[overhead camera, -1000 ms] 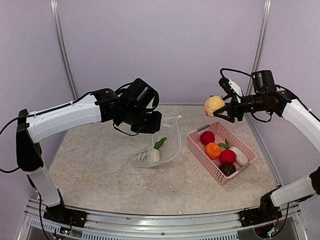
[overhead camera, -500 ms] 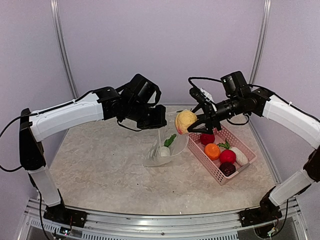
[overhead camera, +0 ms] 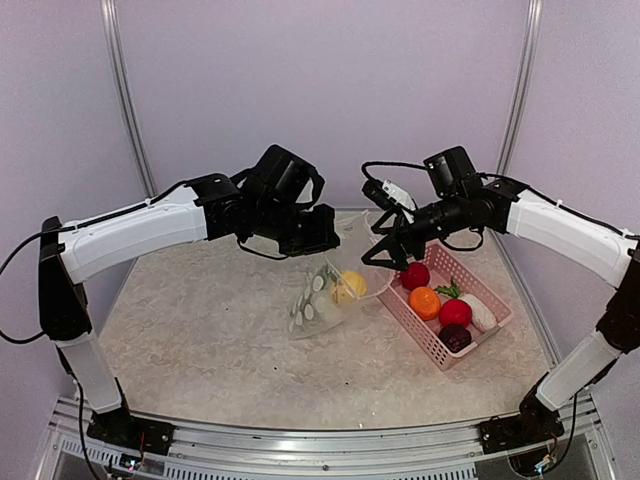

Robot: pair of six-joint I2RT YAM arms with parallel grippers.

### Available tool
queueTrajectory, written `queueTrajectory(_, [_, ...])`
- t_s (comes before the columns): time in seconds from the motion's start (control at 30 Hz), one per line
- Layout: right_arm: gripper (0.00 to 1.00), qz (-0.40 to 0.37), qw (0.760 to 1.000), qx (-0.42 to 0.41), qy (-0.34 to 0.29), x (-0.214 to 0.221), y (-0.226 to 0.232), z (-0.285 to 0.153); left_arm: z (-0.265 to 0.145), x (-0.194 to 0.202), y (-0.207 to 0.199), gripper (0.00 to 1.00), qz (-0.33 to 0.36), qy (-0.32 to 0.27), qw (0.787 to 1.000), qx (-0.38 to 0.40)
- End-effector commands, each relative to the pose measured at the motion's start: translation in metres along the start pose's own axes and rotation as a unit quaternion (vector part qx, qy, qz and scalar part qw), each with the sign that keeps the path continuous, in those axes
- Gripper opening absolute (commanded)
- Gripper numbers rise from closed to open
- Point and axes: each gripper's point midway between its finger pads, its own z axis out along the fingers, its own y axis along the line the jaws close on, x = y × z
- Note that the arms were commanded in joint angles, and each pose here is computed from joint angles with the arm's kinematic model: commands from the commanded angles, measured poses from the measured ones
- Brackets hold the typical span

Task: Place the food in the zip-top bag and seal the zipper
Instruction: Place the fake fruit in the zipper food storage bag.

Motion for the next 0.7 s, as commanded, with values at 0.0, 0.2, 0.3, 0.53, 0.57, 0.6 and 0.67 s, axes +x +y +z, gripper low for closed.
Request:
queueTrajectory(0.0, [0.94, -0.013, 0.999, 0.021, -0.028, -0.025, 0.002, -0.019, -0.008, -0.006, 0.0, 0.0, -0.006, -0.01, 1.0, 0.009])
queueTrajectory(0.2, [0.91, -0.035, 0.997, 0.06, -0.029, -0.027, 0.002, -0.043, -0.008, -0.003, 0.016, 0.0, -0.013, -0.005, 1.0, -0.009])
queueTrajectory(0.3, [0.91, -0.037, 0.995, 0.09, -0.024, -0.019, -0.006, -0.059, -0.015, -0.002, 0.033, 0.0, -0.006, -0.01, 0.999, -0.043])
queueTrajectory(0.53, [0.83, 0.019, 0.99, 0.139, 0.01, 0.029, -0.039, -0.093, -0.053, 0.004, 0.069, 0.0, 0.018, -0.007, 0.992, -0.123])
queueTrajectory(0.57, [0.82, 0.032, 0.989, 0.143, 0.019, 0.04, -0.046, -0.096, -0.058, 0.005, 0.07, 0.0, 0.021, -0.004, 0.992, -0.128])
queueTrajectory(0.6, [0.79, 0.045, 0.987, 0.151, 0.031, 0.053, -0.052, -0.098, -0.065, 0.004, 0.07, 0.0, 0.023, -0.005, 0.991, -0.128])
queueTrajectory(0.67, [0.75, 0.071, 0.979, 0.178, 0.064, 0.08, -0.069, -0.102, -0.073, 0.004, 0.068, 0.0, 0.026, -0.003, 0.992, -0.125])
